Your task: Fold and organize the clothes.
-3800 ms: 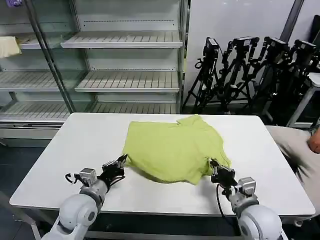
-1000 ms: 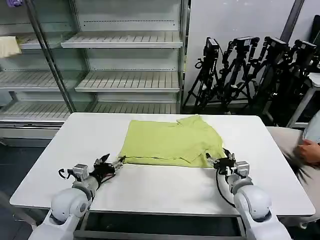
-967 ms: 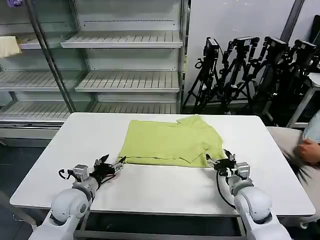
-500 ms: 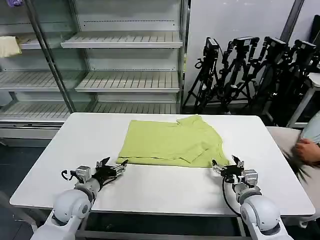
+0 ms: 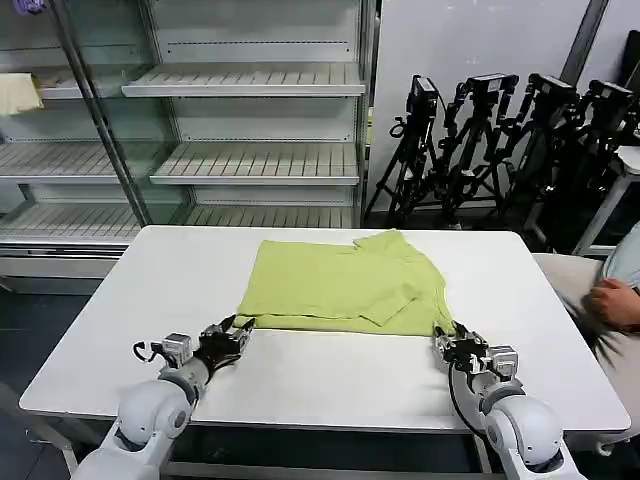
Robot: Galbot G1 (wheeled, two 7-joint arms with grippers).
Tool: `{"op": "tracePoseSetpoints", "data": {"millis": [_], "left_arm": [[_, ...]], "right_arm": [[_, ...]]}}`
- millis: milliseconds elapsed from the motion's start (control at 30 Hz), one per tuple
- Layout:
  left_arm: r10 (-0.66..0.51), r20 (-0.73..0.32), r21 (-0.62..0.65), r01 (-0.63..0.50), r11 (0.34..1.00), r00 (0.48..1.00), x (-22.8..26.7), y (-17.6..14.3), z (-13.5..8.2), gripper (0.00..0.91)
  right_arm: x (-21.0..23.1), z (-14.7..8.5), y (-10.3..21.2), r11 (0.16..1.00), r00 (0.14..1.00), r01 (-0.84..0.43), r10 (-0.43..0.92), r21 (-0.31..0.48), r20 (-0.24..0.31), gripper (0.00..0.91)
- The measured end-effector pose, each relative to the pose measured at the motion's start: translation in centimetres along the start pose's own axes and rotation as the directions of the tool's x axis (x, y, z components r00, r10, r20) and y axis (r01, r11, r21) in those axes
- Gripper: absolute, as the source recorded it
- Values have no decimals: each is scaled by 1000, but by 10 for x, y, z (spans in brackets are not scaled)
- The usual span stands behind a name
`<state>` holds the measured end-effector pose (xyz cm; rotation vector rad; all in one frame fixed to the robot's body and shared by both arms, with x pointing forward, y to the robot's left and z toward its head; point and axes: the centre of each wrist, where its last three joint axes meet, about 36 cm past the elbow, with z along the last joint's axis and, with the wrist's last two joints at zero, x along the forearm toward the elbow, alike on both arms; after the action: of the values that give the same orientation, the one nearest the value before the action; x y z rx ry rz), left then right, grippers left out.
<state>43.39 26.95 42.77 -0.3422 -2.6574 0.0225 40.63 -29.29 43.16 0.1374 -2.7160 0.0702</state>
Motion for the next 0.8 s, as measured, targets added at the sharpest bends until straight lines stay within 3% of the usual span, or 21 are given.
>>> {"op": "tracePoseSetpoints", "data": {"millis": [367, 800], "left_arm": [[-1, -2, -10, 1, 1000, 1000, 2, 0, 0, 10], [-23, -12, -43, 23, 999, 1000, 47, -2, 12, 10]], "right_arm": [[11, 2, 0, 1000, 1000, 7, -7, -1, 1, 0], [69, 14, 19, 999, 999, 34, -34, 29, 1, 0]]}}
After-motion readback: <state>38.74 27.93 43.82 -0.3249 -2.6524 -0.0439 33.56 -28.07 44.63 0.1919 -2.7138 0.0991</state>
